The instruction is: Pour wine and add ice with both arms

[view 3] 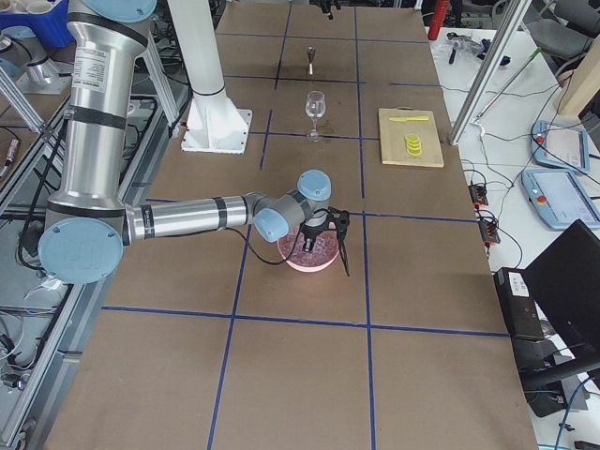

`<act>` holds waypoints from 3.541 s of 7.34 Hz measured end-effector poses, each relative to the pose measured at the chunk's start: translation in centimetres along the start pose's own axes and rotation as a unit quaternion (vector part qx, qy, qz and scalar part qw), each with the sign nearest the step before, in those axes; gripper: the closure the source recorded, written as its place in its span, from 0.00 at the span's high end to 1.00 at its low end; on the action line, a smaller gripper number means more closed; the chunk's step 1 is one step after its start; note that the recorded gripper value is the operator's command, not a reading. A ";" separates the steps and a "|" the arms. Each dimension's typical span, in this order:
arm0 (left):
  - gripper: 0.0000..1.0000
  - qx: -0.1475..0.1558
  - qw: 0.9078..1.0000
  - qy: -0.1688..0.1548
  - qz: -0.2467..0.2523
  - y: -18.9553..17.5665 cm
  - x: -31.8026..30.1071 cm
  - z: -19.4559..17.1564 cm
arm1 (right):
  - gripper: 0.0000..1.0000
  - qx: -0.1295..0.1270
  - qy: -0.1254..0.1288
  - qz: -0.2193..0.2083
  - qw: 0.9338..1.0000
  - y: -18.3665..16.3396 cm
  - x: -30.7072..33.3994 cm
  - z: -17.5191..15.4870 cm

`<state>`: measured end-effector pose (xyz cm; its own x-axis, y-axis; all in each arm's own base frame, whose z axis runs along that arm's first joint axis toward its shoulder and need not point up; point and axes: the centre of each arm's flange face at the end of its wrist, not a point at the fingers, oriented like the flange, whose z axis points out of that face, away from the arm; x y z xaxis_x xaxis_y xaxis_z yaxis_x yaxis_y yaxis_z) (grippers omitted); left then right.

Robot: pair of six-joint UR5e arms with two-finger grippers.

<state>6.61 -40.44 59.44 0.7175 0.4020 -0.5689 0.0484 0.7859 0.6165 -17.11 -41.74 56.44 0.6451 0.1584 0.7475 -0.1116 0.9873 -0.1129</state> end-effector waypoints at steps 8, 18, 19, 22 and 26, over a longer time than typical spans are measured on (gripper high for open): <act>1.00 0.011 1.000 0.005 -0.011 -0.4 0.3 -0.1 | 0.00 0.042 -0.220 0.107 0.969 -1.5 -24.2 -18.0; 1.00 0.035 0.998 0.018 -0.055 -0.6 0.5 -0.3 | 0.00 0.045 -0.240 0.174 0.954 12.0 -49.7 -10.3; 1.00 0.035 0.998 0.017 -0.056 -0.6 0.5 -0.3 | 0.37 0.047 -0.238 0.173 0.955 12.5 -49.9 -9.8; 1.00 0.035 0.998 0.017 -0.057 -0.5 0.5 -0.3 | 0.65 0.049 -0.234 0.173 0.956 12.9 -50.0 -9.1; 1.00 0.029 0.998 0.015 -0.055 -0.1 0.2 -0.1 | 1.00 0.057 -0.221 0.181 0.957 8.9 -45.4 -10.7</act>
<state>6.66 -40.37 59.19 0.6847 0.3289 -0.6504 0.1672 0.7977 0.5794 -39.35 -40.04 14.48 0.1693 0.4454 0.8792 -0.3660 0.8567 -0.3635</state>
